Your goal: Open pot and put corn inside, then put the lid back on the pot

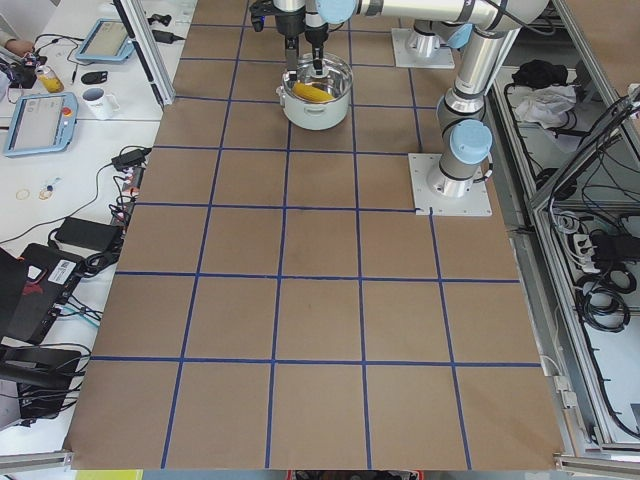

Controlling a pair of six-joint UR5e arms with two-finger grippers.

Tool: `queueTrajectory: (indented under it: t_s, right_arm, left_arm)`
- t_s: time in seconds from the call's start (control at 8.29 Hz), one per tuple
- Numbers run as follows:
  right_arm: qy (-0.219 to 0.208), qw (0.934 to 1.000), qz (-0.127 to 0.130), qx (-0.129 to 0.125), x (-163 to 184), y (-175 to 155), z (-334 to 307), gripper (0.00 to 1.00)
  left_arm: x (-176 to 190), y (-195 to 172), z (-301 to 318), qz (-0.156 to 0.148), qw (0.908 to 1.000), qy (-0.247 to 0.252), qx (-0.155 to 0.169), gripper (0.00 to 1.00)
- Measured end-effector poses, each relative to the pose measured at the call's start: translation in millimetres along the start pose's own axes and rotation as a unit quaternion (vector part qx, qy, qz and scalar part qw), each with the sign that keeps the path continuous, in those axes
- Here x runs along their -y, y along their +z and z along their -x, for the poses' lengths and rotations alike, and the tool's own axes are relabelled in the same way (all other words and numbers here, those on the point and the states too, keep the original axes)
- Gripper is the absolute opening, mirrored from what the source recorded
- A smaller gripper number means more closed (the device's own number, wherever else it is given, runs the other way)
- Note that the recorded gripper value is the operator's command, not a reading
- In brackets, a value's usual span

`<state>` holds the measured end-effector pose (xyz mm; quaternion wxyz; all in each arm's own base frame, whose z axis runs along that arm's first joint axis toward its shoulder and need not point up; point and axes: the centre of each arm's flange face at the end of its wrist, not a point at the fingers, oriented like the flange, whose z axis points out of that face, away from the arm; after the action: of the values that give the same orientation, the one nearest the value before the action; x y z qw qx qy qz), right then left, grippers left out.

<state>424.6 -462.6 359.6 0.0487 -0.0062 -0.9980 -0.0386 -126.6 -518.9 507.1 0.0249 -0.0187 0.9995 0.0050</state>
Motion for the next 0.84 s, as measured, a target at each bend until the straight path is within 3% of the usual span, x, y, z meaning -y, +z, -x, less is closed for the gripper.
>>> queueTrajectory:
  t_s: [0.84]
  right_arm:
    - [0.001, 1.0, 0.006, 0.001, 1.5, 9.3, -1.9, 0.27]
  left_arm:
    - [-0.6, 0.3, -1.9, 0.0, 1.0, -0.001, 0.0, 1.0]
